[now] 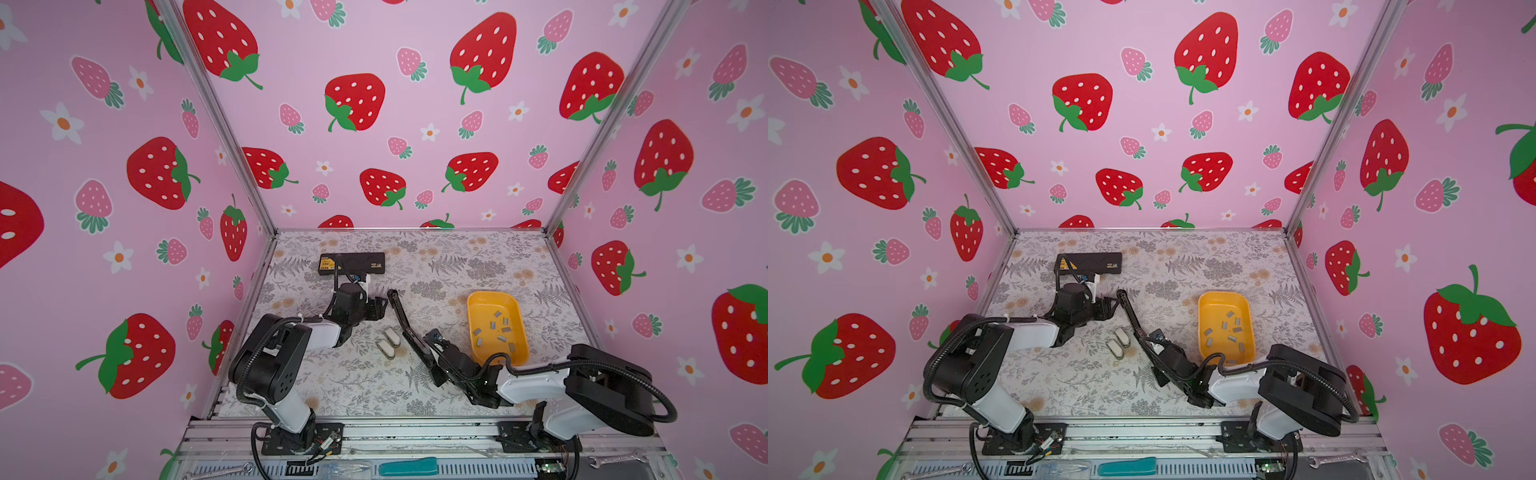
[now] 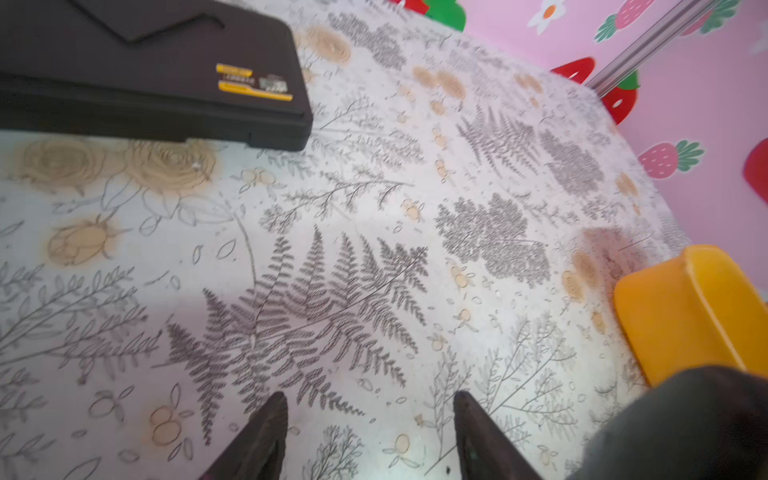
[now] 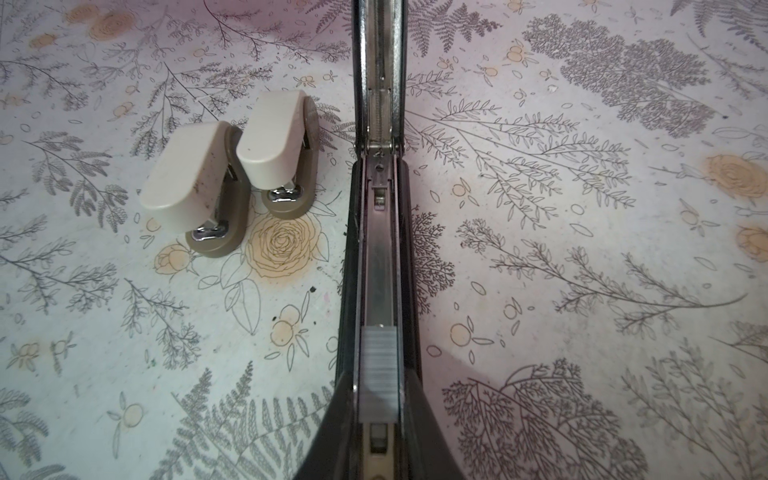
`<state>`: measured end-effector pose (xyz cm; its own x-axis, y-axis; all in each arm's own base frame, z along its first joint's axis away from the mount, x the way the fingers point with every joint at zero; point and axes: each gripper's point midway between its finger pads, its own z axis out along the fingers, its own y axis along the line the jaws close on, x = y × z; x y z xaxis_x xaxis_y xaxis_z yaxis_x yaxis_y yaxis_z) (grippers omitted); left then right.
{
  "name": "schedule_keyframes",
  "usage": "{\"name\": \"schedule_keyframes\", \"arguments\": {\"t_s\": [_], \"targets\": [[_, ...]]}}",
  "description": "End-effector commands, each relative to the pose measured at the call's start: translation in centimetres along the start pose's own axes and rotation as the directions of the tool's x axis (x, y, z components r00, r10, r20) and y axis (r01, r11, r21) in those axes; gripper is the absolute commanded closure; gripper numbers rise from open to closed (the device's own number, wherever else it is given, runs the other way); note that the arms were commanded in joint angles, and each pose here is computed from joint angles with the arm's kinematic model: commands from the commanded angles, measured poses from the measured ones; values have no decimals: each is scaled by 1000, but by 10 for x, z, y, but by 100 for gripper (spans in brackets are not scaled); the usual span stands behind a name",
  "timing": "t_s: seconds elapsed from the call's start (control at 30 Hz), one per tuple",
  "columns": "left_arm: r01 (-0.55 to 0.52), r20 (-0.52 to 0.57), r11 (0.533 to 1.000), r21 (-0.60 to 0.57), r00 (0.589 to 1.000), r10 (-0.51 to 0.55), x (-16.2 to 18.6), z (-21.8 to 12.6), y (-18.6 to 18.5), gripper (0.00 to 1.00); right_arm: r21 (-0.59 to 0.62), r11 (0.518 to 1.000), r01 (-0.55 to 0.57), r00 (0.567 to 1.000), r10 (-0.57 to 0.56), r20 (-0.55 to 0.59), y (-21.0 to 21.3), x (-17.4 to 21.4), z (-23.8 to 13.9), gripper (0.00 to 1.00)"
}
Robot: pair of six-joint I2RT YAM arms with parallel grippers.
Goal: Load the staples into the stapler
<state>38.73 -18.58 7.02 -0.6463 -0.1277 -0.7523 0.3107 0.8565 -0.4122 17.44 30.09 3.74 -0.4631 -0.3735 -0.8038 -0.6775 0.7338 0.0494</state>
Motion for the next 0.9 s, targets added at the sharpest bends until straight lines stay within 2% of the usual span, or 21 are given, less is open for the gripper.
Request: {"name": "schedule_keyframes", "arguments": {"t_s": [0.0, 0.1, 0.2, 0.27, 0.33, 0.37, 0.5, 0.63, 0.87], "targets": [[-44, 72, 995, 91, 997, 37, -19, -4, -20, 34, -34, 999, -31, 998, 33, 53, 6, -13, -1, 88], [-58, 98, 996, 75, 994, 51, -20, -8, -16, 31, -41, 999, -32, 998, 34, 61, 7, -14, -2, 89], [-33, 129, 998, -49, 991, 39, -20, -15, 8, 20, -46, 998, -32, 997, 35, 64, 9, -16, -1, 89], [-9, 148, 995, -95, 989, 23, -24, -22, 21, 18, -44, 999, -30, 998, 32, 62, 8, -16, -1, 89], [15, 174, 996, -90, 985, 1, -26, -30, 25, 18, -42, 999, -29, 998, 32, 62, 8, -15, -1, 89], [17, 189, 997, -81, 982, -1, -27, -34, 24, 18, -40, 999, -31, 997, 34, 63, 8, -15, -1, 89], [-75, 245, 992, 100, 968, 49, -28, -48, -11, 17, -43, 999, -33, 997, 36, 69, 7, -16, -3, 89], [-148, 229, 960, 237, 969, 93, -23, -49, -39, 15, -47, 998, -32, 997, 35, 73, 8, -17, -3, 89], [-203, 254, 942, 268, 958, 135, -18, -55, -54, 13, -56, 998, -35, 997, 39, 71, 9, -17, -4, 89]]}}
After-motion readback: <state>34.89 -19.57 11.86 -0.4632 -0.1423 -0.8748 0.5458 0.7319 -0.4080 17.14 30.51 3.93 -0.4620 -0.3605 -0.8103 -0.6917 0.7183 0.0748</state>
